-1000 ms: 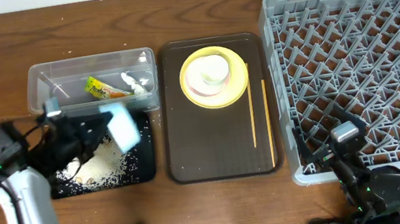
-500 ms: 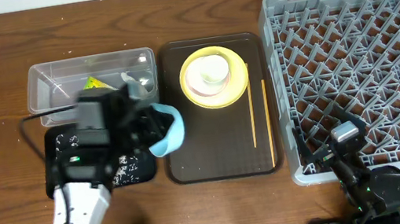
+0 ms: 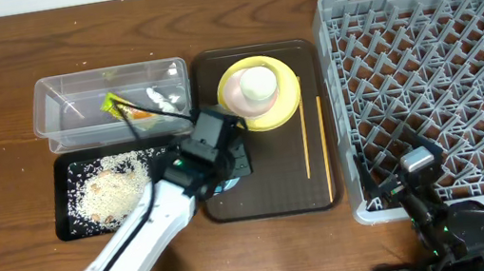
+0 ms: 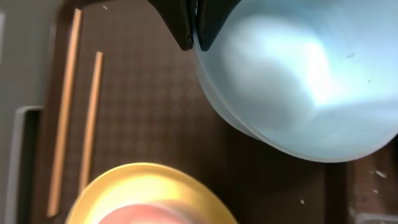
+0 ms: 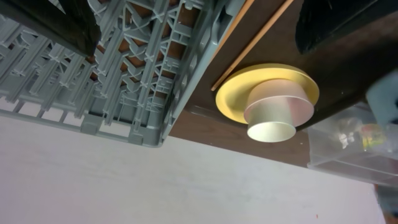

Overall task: Sort waste into correct bins and load items into the dishwasher rack
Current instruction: 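Carry the empty bowl with the left gripper onto the brown tray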

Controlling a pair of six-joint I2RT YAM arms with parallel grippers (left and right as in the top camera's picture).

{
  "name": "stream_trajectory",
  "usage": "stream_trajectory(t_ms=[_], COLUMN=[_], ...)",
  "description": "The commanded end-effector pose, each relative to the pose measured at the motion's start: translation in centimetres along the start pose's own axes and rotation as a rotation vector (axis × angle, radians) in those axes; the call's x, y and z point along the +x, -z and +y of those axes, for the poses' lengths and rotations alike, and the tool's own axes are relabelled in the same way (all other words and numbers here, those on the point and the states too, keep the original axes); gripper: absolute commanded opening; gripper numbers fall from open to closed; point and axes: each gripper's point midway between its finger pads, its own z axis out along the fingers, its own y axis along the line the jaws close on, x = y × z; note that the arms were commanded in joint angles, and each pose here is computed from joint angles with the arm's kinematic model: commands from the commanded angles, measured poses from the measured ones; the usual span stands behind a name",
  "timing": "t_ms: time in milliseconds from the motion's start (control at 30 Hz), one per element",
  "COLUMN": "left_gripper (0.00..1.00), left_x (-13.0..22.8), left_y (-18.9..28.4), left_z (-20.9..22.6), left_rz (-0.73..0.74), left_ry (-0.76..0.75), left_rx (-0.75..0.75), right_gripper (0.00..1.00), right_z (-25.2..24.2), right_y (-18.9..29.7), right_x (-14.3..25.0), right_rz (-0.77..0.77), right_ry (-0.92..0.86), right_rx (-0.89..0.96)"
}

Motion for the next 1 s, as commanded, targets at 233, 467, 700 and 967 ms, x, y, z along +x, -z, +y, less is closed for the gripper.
stream_trajectory(t_ms=[233, 467, 700, 967], left_gripper=[0.06, 0.17, 0.45, 0.7], left_x=[-0.4, -0.7, -3.1, -8.2], left_y=[-2.2, -2.1, 0.6, 9.3], left_z=[-0.2, -0.8, -2.7, -1.3], left_rz=[0.002, -0.008, -0.106, -0.355], left_ry=[0.001, 0.0, 0.002, 0.096], left_rx=[-0.046, -0.018, 0.072, 0.165], right_gripper=[0.99, 0.99, 0.99, 0.99], right_z=[0.0, 0.0, 0.0, 0.0], right_y=[0.0, 0.0, 0.0, 0.0], right_x=[0.1, 0.1, 0.1, 0.1], right_rz=[0.002, 0.001, 0.002, 0.001], right_ry=[-0.002, -0.002, -0.002, -0.002], right_rx=[-0.001, -0.001, -0.001, -0.001])
